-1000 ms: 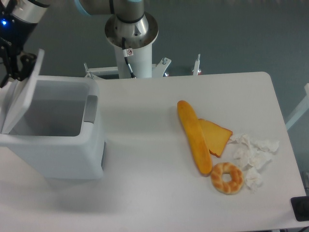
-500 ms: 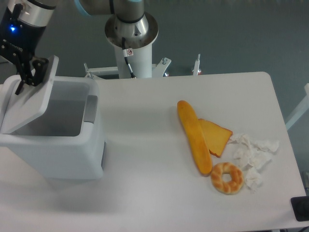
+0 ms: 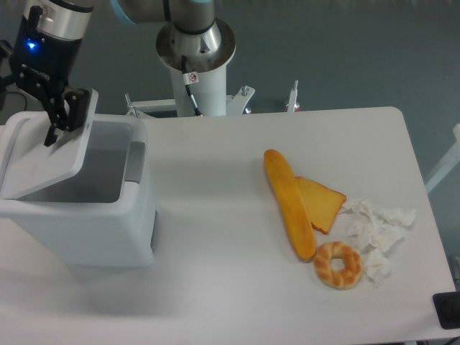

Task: Close the trash can
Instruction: 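Push the raised lid forward and down over the can opening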

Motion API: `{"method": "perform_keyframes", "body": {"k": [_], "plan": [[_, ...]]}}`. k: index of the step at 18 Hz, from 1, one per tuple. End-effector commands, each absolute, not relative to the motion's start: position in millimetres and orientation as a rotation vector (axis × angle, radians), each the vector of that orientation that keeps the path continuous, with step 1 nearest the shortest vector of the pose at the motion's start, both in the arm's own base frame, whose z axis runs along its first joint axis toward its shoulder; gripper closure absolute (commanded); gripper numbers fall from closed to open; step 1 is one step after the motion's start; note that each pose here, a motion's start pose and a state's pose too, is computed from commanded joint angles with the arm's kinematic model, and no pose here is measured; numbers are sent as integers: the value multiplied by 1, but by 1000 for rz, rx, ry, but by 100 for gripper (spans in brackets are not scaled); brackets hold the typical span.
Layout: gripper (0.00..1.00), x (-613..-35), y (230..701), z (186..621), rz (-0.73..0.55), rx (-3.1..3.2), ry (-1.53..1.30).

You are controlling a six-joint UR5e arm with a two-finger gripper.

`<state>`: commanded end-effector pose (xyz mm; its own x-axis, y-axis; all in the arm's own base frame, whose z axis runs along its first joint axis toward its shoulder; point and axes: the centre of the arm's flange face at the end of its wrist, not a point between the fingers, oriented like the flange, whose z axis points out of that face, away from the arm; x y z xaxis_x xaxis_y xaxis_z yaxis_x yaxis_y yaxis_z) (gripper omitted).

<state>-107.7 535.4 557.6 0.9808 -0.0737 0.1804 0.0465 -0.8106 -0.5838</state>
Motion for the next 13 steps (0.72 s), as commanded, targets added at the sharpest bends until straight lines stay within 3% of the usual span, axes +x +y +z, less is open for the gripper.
{"method": "perform_keyframes", "body": {"k": [13], "plan": [[0, -116, 534, 550, -159, -2545, 77]]}}
